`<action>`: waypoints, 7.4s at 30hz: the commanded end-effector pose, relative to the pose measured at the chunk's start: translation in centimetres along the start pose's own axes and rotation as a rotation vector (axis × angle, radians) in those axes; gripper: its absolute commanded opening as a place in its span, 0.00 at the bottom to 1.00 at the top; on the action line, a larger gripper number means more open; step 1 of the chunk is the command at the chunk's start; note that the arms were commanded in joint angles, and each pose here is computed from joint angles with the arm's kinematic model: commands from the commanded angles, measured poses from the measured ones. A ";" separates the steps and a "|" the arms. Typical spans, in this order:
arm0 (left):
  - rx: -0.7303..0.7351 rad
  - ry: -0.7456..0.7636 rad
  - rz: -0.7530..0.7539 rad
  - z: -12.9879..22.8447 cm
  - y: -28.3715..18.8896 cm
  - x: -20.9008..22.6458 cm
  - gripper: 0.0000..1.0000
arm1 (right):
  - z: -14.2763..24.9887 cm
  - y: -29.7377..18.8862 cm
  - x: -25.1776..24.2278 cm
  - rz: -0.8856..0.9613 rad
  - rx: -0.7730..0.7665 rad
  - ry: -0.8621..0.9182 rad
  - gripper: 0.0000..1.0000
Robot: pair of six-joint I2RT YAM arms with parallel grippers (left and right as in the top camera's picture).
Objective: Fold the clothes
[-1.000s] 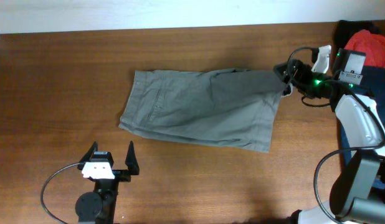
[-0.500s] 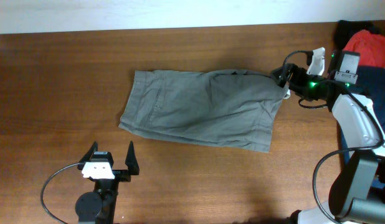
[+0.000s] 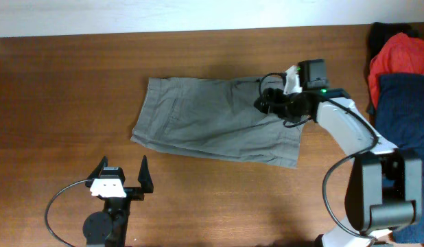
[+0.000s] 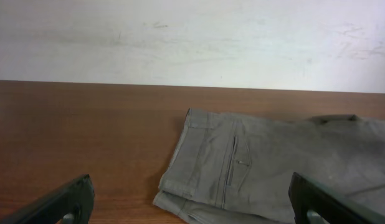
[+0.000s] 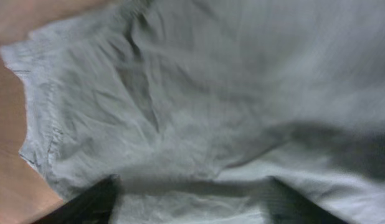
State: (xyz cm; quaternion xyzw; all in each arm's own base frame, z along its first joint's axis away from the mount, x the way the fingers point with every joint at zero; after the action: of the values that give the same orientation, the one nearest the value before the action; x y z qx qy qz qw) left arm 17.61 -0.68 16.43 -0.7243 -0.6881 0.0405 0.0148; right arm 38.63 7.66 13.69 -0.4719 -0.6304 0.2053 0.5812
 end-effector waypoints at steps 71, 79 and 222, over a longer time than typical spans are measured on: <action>0.000 0.016 0.000 0.2 0.0 0.0 0.99 | -3.1 -9.7 -2.2 0.082 -0.286 0.020 0.99; 0.000 0.016 0.000 0.2 0.0 0.0 0.99 | -4.2 -10.0 -5.0 0.114 -0.316 0.095 0.99; 1.331 -0.659 0.470 14.0 22.1 1.2 0.00 | -4.1 -12.7 -10.2 0.179 -0.336 0.246 0.99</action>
State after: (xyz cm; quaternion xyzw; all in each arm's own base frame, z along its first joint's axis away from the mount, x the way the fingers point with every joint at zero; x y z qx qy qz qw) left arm 39.32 -3.57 3.70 -0.6969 -0.2695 0.6391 0.1821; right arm 36.73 -7.99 19.20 -0.6382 -0.5332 0.0908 0.5478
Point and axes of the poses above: each gripper's point midway between its finger pads, its own y axis out along the fingers, its own x axis along the line the jaws close on, z = x × y, the point moved 7 cm from there along -y, back along the fingers, and after that the axes turned 2 degrees about y, right-handed, at the moved point
